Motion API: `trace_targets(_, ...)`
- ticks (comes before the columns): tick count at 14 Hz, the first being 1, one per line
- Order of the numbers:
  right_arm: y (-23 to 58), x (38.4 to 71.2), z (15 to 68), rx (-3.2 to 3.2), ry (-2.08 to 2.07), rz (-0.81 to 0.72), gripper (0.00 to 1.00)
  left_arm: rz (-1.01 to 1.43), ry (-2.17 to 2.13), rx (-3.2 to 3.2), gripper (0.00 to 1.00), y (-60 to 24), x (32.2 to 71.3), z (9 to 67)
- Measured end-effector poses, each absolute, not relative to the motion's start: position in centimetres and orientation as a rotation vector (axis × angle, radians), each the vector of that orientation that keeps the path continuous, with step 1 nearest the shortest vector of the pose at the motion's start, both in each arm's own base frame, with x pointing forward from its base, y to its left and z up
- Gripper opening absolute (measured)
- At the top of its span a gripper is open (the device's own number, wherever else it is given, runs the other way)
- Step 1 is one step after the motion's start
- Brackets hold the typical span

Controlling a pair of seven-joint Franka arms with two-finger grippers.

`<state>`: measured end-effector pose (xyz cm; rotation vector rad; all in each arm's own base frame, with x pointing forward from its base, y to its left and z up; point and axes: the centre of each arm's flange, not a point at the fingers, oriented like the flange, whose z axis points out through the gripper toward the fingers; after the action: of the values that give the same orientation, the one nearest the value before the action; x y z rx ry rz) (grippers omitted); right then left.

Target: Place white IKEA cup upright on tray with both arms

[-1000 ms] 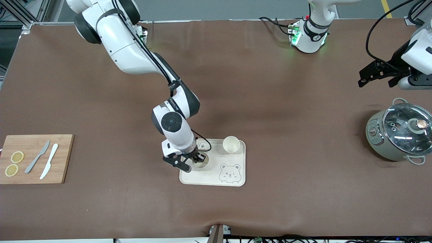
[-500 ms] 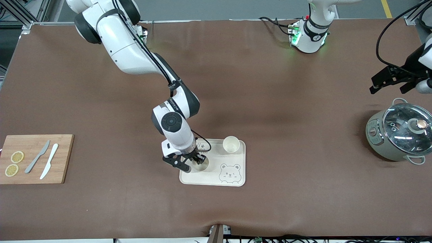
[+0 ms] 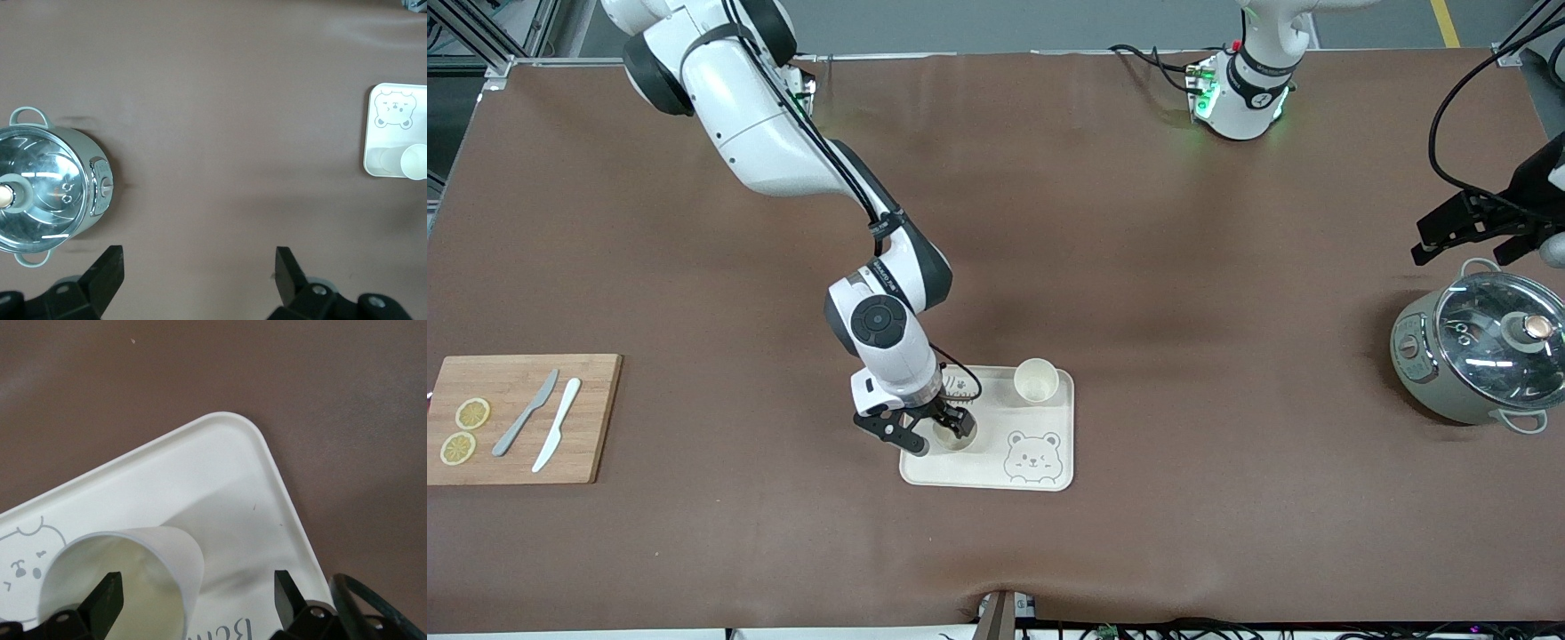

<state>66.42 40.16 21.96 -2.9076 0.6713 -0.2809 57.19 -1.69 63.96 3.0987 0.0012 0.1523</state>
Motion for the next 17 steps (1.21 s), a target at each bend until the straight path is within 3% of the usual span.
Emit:
trace_targets(7, 40.0, 66.8, 26.9, -2.937, 0.671, -0.266, 1.00, 0.101, -0.086, 3.121, 1.00, -0.8, 57.5, 63.4)
trace_targets(13, 38.9, 65.6, 36.3, -3.022, 0.576, -0.216, 1.00, -0.065, -0.211, 3.157, 1.00, -0.3, 57.1, 61.7)
trace_targets(17, 34.6, 64.7, 44.1, -3.077, 0.459, -0.102, 1.00, -0.087, -0.230, 3.156, 1.00, -0.8, 56.9, 61.7)
